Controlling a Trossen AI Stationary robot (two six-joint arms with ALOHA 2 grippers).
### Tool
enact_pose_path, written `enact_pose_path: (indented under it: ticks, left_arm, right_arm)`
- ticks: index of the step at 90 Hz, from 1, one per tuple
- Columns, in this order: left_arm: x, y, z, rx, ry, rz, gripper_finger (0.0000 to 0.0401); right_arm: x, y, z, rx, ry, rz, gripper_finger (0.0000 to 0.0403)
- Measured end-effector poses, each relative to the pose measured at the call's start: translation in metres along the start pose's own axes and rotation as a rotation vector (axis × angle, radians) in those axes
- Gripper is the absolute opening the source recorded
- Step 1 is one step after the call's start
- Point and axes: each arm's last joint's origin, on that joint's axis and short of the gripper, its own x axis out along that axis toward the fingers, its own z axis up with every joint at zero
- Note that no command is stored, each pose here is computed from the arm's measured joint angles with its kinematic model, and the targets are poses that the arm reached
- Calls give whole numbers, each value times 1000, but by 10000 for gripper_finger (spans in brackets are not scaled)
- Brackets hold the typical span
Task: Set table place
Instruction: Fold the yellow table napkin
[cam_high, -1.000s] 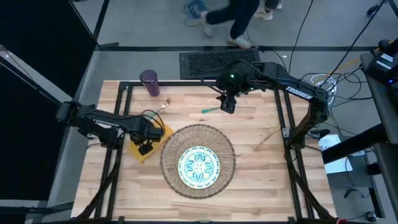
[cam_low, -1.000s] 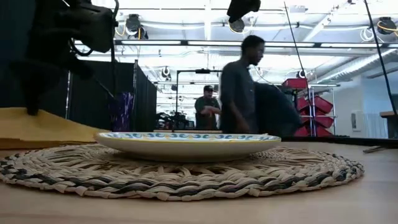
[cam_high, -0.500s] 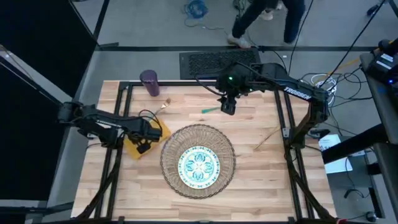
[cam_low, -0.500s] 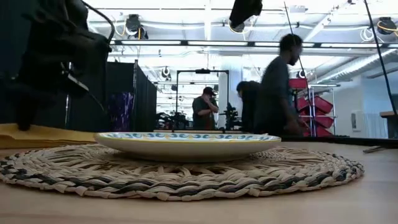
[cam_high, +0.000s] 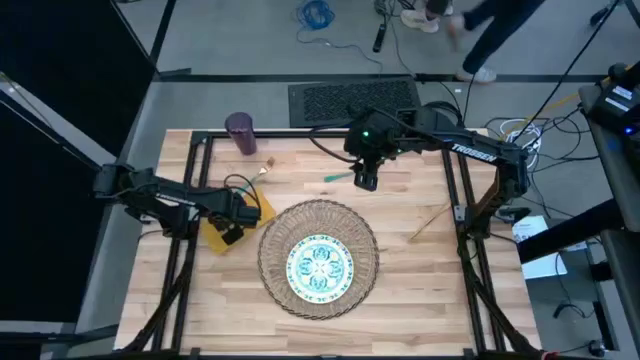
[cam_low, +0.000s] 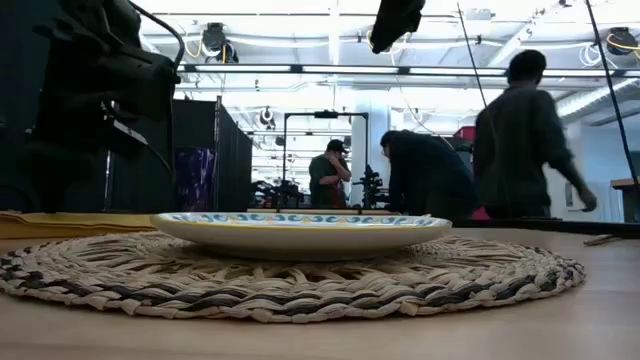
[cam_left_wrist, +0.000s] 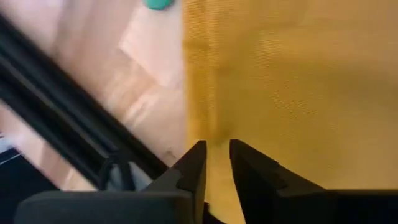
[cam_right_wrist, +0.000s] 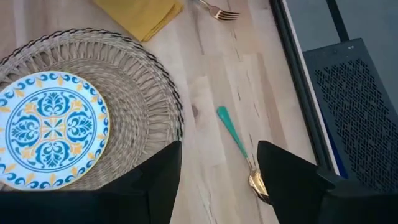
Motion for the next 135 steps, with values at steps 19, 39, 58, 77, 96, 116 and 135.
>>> enact_pose_path:
  ticks: [19,39,58,77,96,116,135]
  left_arm:
    - [-17,2,7,1,-72,40,82]
    - [-28,-19,-1,78,52,-240,82]
    - [-33,-33,-18,125,110,-296,82]
    - [-35,-40,-26,135,114,-300,82]
    - [-30,-42,-26,138,80,-300,82]
    - [-9,-37,-31,75,128,-253,82]
    - [3,-45,-27,68,59,-319,82]
  right_arm:
    - [0,2,0,-12,-1,3,196]
    - [0,2,0,-17,3,2,196]
    - [0,1,0,-26,2,0,196]
    - [0,1,0,-29,1,0,196]
    - [0,1,0,-19,4,1,196]
    - [0,2,-1,-21,8,2,196]
    - [0,1,-1,-20,9,-2,196]
